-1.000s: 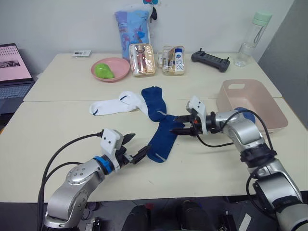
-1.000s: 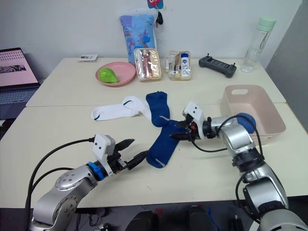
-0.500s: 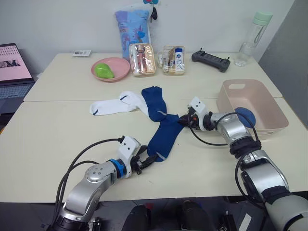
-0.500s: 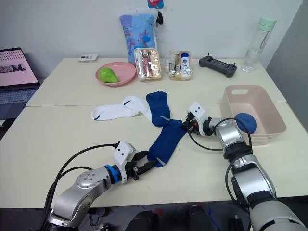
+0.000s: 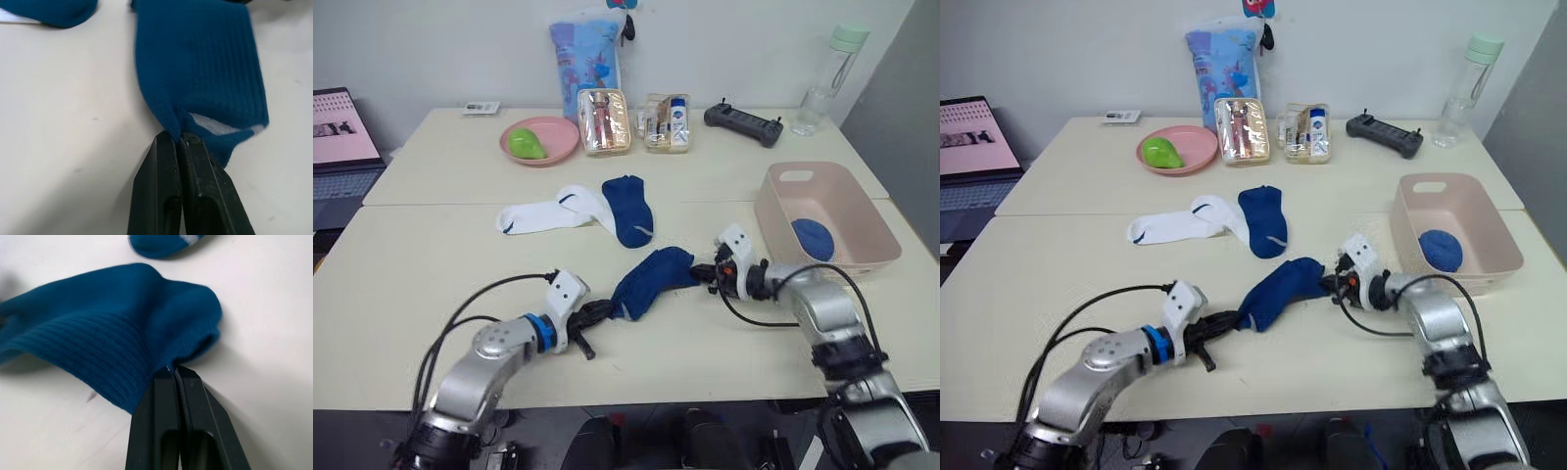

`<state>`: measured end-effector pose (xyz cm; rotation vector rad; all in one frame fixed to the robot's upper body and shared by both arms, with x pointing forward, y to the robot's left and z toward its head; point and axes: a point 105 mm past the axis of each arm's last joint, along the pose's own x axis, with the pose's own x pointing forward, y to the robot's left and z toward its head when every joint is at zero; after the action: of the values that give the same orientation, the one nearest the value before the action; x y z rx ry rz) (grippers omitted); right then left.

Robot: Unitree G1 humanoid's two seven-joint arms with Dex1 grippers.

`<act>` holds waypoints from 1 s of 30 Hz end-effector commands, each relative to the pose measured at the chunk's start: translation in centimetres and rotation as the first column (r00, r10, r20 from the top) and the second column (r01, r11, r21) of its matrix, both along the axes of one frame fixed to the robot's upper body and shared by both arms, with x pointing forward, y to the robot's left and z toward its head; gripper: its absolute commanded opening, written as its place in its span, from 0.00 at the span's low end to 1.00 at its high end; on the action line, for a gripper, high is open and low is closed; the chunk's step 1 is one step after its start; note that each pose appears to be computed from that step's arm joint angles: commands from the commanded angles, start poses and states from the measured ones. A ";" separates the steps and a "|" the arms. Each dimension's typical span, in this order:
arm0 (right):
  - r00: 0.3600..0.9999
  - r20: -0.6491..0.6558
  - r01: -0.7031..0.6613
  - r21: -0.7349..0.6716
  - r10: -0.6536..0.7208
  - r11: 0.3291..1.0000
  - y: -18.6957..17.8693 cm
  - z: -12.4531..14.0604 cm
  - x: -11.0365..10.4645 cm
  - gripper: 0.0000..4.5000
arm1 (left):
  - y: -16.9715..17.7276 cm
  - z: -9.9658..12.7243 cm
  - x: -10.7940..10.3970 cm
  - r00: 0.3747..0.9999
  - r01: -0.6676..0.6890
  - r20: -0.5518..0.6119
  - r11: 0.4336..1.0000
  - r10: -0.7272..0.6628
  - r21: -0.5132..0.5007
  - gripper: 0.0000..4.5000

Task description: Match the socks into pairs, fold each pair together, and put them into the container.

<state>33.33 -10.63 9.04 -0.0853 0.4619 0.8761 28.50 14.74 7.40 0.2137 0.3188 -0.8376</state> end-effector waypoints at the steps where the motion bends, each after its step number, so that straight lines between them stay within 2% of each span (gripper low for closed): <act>1: 0.996 0.062 0.054 0.091 -0.060 0.994 0.4 2.9 -1.0 0.00 | 1.1 1.1 0.5 0.998 0.068 -0.002 0.997 -0.068 0.040 0.01; 5: 0.989 0.048 0.137 0.072 -0.141 0.988 -0.6 2.4 -2.9 0.00 | 2.2 1.3 1.2 0.991 0.133 -0.041 0.985 -0.130 0.108 0.01; 11: 0.988 -0.014 0.155 0.100 -0.155 0.983 0.3 1.9 -5.6 0.00 | 1.7 1.3 2.4 0.984 0.178 -0.036 0.979 -0.175 0.099 0.01; 15: 0.978 -0.028 0.208 0.086 -0.207 0.974 -0.3 1.5 -5.3 0.00 | 1.0 1.1 2.1 0.973 0.228 -0.041 0.970 -0.226 0.087 0.01; 16: 0.979 -0.018 0.205 0.087 -0.204 0.975 -0.4 1.7 -5.3 0.10 | 1.2 1.2 2.2 0.975 0.221 -0.029 0.971 -0.219 0.093 0.05; 18: 0.979 0.026 0.200 0.065 -0.202 0.978 -1.1 2.3 -5.0 0.22 | 1.6 1.5 2.1 0.979 0.205 -0.017 0.975 -0.204 0.088 0.16; 20: 0.980 0.099 0.174 0.007 -0.173 0.985 -1.9 2.8 -4.8 0.38 | 2.3 2.0 1.7 0.979 0.202 -0.002 0.976 -0.203 0.085 0.30; 22: 0.990 0.117 0.081 -0.024 -0.078 0.996 -2.0 3.2 -5.4 0.54 | 2.7 2.7 1.4 0.981 0.191 0.022 0.978 -0.193 0.081 0.45; 25: 0.981 0.127 -0.127 -0.128 0.143 0.984 -2.2 3.2 -6.7 0.78 | 2.9 3.8 0.7 0.979 0.194 0.053 0.979 -0.197 0.057 0.68; 27: 0.918 0.212 -0.282 -0.243 0.335 0.928 -2.2 3.9 -6.8 0.79 | 2.3 4.7 -0.5 0.966 0.241 0.084 0.969 -0.245 0.054 0.82; 28: 0.889 0.227 -0.329 -0.283 0.396 0.901 -2.3 3.9 -6.7 0.79 | 1.9 5.0 -1.0 0.960 0.262 0.090 0.964 -0.265 0.049 0.82; 30: 0.817 0.284 -0.398 -0.351 0.501 0.848 -2.0 4.1 -6.0 0.79 | 0.9 4.3 -2.4 0.932 0.339 0.094 0.934 -0.350 0.110 0.82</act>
<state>27.25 -13.39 12.38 -0.5391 0.3012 1.1499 27.11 16.74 11.10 0.3474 0.2607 -1.0848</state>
